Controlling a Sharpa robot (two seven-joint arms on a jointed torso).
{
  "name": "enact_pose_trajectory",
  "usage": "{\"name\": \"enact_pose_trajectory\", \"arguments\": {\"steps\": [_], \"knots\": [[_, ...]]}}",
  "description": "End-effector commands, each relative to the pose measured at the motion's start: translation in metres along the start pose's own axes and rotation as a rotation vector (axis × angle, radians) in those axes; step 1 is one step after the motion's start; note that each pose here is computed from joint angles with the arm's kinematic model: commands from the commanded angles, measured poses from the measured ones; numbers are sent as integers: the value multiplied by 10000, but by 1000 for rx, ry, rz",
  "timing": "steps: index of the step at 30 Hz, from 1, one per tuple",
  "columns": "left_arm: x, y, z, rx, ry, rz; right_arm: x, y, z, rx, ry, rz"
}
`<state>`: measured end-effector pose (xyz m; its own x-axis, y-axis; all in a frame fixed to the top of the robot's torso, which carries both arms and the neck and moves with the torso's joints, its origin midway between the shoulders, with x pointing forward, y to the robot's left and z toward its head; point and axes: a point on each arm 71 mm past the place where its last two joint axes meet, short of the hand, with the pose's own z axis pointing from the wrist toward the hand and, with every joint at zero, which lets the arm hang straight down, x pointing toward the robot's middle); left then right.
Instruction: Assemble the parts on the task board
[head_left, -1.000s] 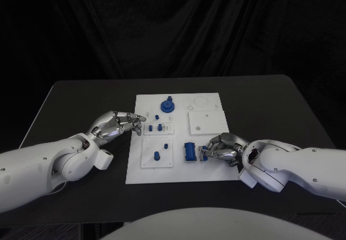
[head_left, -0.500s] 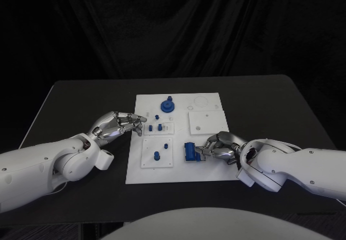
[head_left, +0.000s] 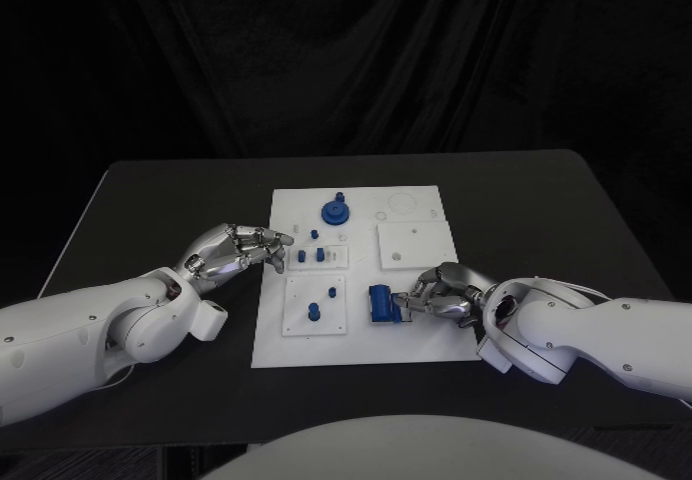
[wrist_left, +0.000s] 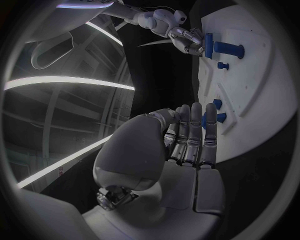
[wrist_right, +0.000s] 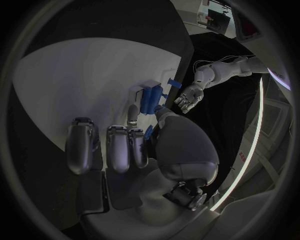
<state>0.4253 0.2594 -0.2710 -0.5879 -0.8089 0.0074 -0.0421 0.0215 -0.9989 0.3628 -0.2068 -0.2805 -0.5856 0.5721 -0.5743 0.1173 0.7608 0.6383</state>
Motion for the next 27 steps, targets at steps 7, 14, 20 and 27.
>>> {"name": "enact_pose_trajectory", "arguments": {"steps": [7,14,20,27], "knots": [[6,1,-8,8,5,-12,-40,111,-62,-164,-78,-92],[-1,0,-19,9,1,-10,-107,184,-177,-318,-158,-177],[-7,0,-26,8,-2,-9,-132,190,-264,-377,-193,-256],[-3,3,-24,7,-2,-9,-72,167,-271,-396,-197,-302]]}}
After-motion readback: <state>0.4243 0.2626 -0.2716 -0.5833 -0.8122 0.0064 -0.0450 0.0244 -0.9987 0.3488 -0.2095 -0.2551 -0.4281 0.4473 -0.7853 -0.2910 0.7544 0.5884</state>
